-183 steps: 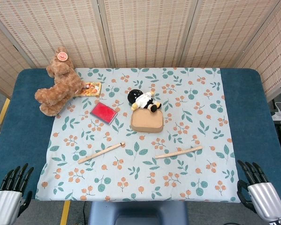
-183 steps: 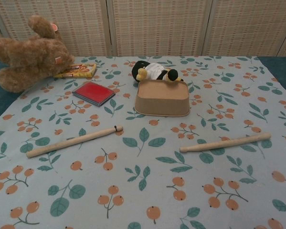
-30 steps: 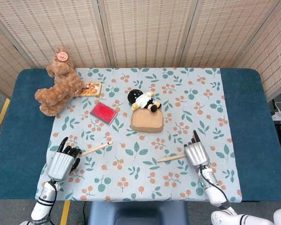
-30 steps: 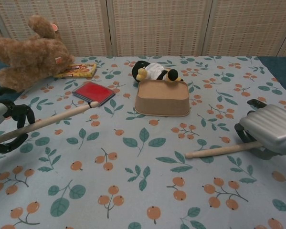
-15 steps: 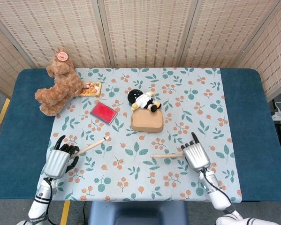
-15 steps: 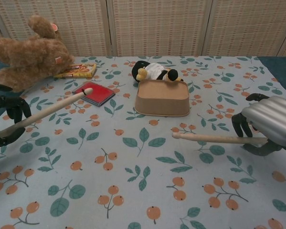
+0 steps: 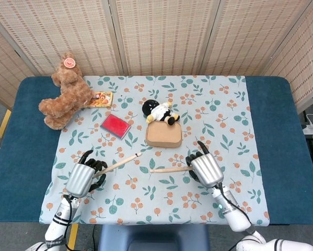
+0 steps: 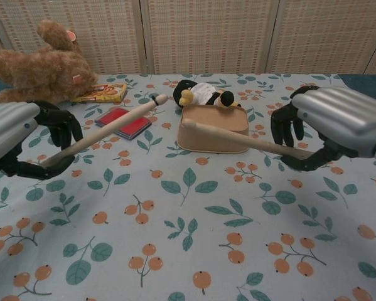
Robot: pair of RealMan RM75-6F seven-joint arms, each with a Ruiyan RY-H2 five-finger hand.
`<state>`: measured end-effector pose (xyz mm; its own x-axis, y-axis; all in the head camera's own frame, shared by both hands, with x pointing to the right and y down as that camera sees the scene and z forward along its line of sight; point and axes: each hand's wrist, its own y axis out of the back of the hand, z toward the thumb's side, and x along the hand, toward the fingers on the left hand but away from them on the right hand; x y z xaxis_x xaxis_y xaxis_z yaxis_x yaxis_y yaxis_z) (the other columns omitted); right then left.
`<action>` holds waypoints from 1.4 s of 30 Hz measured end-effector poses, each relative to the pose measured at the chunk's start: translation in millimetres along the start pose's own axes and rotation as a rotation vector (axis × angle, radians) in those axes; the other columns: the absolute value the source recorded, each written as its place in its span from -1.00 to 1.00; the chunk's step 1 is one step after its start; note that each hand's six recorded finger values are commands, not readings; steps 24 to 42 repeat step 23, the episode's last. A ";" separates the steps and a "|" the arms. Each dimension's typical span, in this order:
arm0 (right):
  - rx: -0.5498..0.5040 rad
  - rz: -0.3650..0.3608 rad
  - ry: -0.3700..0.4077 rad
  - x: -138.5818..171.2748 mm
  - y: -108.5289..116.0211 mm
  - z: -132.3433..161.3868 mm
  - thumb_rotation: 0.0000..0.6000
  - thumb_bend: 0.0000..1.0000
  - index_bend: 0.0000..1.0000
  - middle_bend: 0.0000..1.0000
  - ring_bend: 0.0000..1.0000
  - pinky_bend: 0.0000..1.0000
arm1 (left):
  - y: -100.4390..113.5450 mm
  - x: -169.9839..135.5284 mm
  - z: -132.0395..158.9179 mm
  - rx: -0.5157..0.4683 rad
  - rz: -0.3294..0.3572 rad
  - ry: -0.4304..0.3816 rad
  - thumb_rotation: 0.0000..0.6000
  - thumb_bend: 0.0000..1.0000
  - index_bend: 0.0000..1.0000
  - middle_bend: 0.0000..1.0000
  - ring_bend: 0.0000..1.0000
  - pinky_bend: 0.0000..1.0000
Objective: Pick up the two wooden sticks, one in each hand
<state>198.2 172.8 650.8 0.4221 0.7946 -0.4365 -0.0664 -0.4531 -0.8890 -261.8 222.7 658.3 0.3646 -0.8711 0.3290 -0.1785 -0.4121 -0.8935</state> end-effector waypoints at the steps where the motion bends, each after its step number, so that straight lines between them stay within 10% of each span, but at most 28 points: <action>1: -0.007 -0.002 0.005 -2.2 1.8 2.4 1.00 -0.26 0.92 0.58 -0.02 -0.74 | 1.2 1.2 5.0 -0.001 0.003 -0.005 1.00 0.12 0.59 0.62 -0.05 -0.62; 14: -0.067 0.001 0.005 -10.1 13.1 11.5 1.00 -0.25 0.92 0.58 -0.02 -0.74 | 10.1 2.6 60.4 0.024 0.037 -0.019 1.00 0.13 0.59 0.68 -0.02 -0.60; 42: -0.096 0.021 0.011 -10.0 10.7 10.9 1.00 -0.24 0.92 0.58 -0.02 -0.74 | 7.1 1.0 65.9 0.035 0.045 0.003 1.00 0.13 0.59 0.68 -0.01 -0.60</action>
